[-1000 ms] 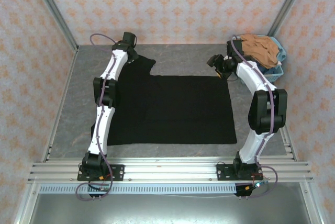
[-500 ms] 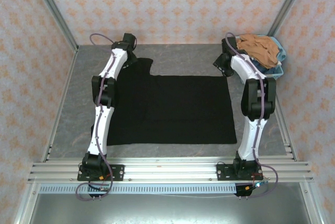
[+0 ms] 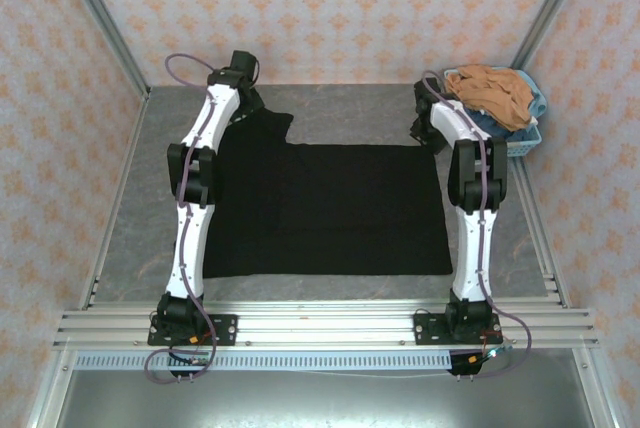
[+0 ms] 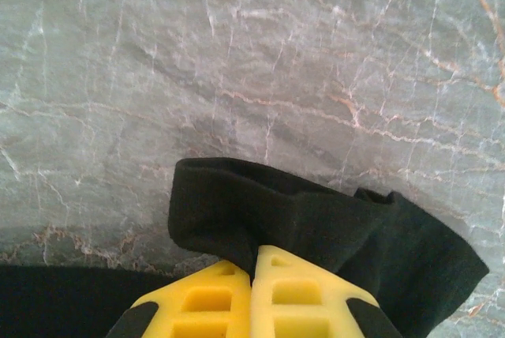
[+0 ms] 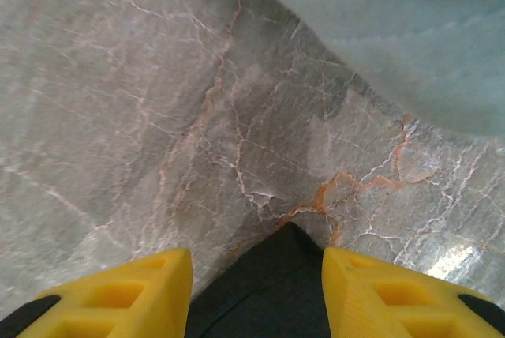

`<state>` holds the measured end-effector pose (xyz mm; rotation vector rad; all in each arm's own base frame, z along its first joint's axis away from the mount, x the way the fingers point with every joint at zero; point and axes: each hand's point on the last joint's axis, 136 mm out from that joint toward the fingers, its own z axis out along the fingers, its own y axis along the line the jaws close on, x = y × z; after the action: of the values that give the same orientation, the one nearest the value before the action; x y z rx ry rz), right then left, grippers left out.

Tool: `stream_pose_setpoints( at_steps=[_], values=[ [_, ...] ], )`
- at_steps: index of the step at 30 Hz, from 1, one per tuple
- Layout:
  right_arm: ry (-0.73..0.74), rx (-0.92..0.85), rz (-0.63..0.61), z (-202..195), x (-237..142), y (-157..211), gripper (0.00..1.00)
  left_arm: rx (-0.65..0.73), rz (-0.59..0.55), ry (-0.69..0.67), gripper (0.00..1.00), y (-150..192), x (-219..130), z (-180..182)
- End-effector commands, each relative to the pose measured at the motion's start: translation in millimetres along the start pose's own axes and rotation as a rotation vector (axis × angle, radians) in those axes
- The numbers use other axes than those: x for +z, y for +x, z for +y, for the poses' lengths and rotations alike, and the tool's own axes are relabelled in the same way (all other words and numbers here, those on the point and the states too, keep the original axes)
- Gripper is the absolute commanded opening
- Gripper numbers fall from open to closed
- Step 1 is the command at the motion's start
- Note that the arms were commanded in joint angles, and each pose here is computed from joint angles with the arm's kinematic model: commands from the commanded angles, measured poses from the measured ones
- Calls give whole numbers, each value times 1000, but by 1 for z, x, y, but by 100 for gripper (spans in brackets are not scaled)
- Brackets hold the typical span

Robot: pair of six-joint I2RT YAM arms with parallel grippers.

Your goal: Fold and stack the t-shirts

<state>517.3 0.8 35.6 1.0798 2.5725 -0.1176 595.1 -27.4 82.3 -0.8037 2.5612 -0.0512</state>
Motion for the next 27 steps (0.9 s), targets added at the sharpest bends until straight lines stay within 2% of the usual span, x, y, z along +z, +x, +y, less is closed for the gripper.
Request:
stream_pose_setpoints(
  at_steps=[1, 6, 8, 17, 27],
  values=[
    [71, 16, -3, -12, 6, -1, 47, 10, -12, 28, 0, -6, -29, -2],
    [75, 0, -8, -9, 12, -4, 42, 13, -20, 47, 0, -9, -41, -4],
    [74, -6, -1, -7, 14, -4, 37, 18, -18, 48, 0, -8, -43, -4],
    [74, -6, 8, -12, 4, 0, 1, 43, -26, 17, 0, -9, -57, 7],
    [14, -3, -53, -16, -35, -8, 0, 90, -53, -4, 0, -1, -91, 25]
  ],
)
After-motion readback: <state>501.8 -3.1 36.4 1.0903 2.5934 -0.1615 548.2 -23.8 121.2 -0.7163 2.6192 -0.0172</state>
